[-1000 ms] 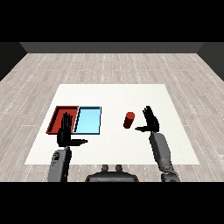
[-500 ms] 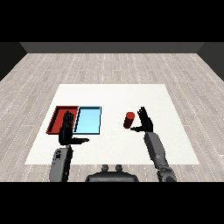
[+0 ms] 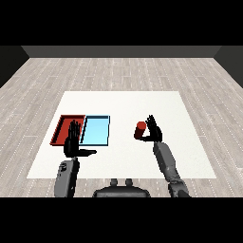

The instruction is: Pick the red can and put it in the red box

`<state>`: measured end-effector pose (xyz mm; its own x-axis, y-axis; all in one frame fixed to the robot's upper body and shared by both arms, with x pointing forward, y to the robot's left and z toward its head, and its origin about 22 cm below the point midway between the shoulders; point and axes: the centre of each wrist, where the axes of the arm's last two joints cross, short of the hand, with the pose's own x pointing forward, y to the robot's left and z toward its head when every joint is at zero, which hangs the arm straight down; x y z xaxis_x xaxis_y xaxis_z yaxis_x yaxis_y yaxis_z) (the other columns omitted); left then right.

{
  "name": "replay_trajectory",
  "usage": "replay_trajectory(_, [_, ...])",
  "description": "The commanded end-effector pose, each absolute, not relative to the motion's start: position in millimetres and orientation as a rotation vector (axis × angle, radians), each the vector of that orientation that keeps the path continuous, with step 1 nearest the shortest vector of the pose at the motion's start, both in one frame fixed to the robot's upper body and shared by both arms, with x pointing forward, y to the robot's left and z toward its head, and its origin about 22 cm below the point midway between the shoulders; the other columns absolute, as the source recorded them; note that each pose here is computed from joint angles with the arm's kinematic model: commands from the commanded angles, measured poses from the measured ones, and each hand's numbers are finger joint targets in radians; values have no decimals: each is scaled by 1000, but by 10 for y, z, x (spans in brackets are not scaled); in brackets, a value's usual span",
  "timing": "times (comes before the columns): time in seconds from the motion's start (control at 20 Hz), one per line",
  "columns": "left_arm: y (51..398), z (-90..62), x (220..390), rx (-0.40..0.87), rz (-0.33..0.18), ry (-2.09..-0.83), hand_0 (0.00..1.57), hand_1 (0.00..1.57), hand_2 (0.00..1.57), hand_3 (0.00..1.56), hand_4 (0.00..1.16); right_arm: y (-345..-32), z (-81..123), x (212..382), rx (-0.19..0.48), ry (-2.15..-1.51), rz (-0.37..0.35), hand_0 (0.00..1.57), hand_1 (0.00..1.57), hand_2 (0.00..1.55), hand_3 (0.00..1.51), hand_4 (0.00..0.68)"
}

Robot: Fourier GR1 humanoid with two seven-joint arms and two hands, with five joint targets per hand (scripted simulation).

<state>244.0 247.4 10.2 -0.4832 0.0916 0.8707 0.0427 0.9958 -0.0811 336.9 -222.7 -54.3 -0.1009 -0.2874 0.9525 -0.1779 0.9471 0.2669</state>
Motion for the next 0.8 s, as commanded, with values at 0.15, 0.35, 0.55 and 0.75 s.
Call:
replay_trajectory(0.15, [2516, 233, 2304, -83, 73, -2079, 0, 0, 0, 0, 0, -2290, -327, 3520, 356, -1669, -74, 0, 0, 0, 0, 0])
replay_trajectory(0.35, [2577, 97, 2388, -112, 59, -2083, 0, 0, 0, 0, 0, -2043, -575, 3444, 320, -1636, -91, 0, 0, 0, 0, 0])
replay_trajectory(0.55, [2465, 182, 2325, -92, 42, -2081, 0, 0, 0, 0, 0, -2167, -630, 3440, 336, -1625, -110, 0, 0, 0, 0, 0])
replay_trajectory(0.75, [2658, 277, 2449, -90, 60, -2072, 0, 0, 0, 0, 0, -1979, -598, 3627, 331, -1638, -93, 0, 0, 0, 0, 0])
